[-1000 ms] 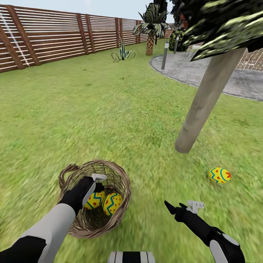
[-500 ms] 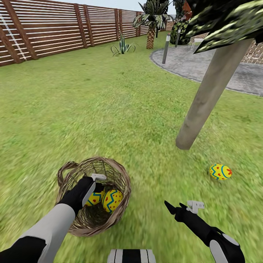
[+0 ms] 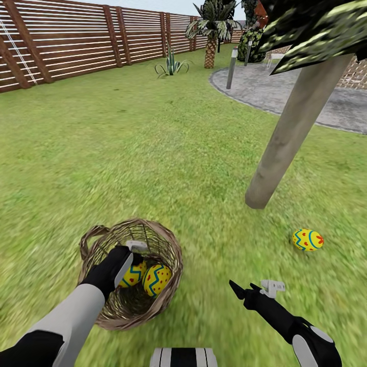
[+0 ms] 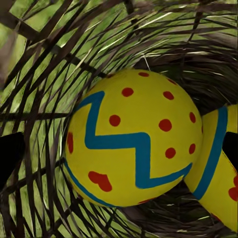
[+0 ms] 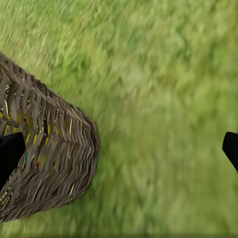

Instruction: Take the three Easter eggs out of the wicker basket on the lawn in the garden, then place them on the lawn next to a single tree (choose any tree) so that all three eggs are next to the same tree and none are left in the basket.

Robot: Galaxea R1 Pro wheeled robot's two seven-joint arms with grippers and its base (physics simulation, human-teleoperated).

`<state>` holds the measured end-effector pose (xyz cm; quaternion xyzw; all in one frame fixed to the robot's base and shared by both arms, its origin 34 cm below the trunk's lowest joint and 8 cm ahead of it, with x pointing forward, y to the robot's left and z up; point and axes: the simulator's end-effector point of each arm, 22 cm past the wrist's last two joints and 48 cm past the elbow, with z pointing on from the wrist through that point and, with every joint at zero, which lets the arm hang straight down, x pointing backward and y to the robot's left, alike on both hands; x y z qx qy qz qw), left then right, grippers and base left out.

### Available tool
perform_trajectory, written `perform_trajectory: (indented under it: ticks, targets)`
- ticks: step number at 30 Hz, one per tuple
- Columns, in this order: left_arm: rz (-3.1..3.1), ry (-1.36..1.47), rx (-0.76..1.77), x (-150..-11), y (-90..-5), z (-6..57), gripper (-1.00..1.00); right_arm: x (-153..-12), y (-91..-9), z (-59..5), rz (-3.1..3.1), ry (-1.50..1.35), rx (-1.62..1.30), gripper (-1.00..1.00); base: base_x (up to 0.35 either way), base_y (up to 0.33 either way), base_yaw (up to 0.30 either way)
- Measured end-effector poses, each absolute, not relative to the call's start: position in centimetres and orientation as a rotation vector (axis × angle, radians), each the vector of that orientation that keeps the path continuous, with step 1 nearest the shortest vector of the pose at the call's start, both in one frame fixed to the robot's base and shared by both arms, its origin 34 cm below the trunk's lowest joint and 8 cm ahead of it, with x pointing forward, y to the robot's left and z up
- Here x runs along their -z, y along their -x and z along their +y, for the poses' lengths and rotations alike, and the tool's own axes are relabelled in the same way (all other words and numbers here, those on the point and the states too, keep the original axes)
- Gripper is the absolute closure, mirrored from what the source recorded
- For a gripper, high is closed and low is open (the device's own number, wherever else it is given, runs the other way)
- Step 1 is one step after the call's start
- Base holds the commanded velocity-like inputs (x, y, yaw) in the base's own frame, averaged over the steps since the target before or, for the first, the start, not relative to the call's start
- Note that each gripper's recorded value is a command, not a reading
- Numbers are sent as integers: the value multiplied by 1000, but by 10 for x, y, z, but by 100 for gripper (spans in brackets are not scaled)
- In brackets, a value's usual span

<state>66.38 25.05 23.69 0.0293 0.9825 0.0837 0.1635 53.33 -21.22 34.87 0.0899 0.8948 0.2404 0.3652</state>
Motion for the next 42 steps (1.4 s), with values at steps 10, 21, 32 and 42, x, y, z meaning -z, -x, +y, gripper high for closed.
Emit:
perform_trajectory:
  ticks: [10,21,32,42]
  targets:
    - [2789,-81,-235,-230,-670,248,-100,-333,-528,-212,2332,-243,-618,-100,0,0,0]
    - [2802,-84,-234,-221,-667,248,-100,-325,-525,-213,2351,-250,-620,-100,0,0,0]
    - [2814,-84,-234,-214,-664,248,-100,-322,-525,-213,2353,-254,-619,-100,0,0,0]
    - [2814,-84,-233,-214,-664,248,-100,-334,-527,-201,2316,-220,-694,-100,0,0,0]
